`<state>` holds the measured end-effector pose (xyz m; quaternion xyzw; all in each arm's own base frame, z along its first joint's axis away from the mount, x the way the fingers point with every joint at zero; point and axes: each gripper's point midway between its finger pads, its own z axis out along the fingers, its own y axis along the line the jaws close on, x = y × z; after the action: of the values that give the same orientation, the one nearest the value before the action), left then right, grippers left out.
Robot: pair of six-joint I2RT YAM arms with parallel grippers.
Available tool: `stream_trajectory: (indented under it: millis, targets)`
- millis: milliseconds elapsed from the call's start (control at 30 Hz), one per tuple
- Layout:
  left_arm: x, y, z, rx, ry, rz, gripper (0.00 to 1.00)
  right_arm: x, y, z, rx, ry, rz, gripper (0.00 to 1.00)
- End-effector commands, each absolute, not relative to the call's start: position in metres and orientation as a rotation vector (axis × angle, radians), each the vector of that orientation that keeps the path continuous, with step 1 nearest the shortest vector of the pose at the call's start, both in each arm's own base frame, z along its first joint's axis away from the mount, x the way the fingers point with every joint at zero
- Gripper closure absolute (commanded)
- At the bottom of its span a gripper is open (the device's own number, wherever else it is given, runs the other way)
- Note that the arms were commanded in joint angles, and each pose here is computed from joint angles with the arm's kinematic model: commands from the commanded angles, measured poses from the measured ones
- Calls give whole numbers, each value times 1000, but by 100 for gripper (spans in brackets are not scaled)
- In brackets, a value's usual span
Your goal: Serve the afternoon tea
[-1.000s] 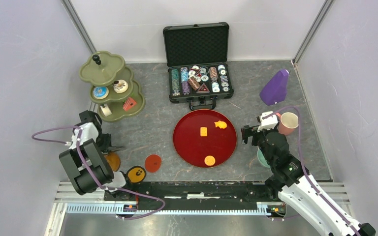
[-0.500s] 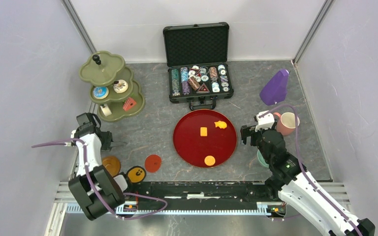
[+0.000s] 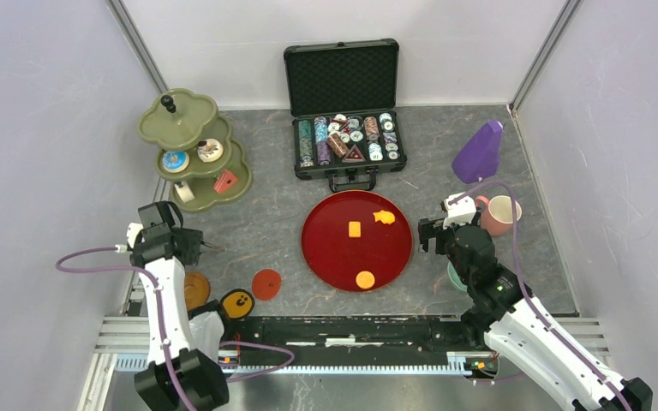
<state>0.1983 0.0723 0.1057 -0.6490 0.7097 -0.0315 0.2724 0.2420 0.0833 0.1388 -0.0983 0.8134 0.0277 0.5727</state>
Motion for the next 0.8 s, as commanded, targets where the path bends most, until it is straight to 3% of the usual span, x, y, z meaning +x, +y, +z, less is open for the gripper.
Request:
stream_trajectory:
  millis: [0,333,767]
  targets:
    - [200,56,131,-1604,1950,-152,55,247,84,154,-205,1865,68,2]
    - [191,6,144,-1392,2102,-301,60,247,82,154,-197,1860,60,2]
    - [186,-74,164,-993,2367,-571,58,248,82,153,-193,1859,58,2]
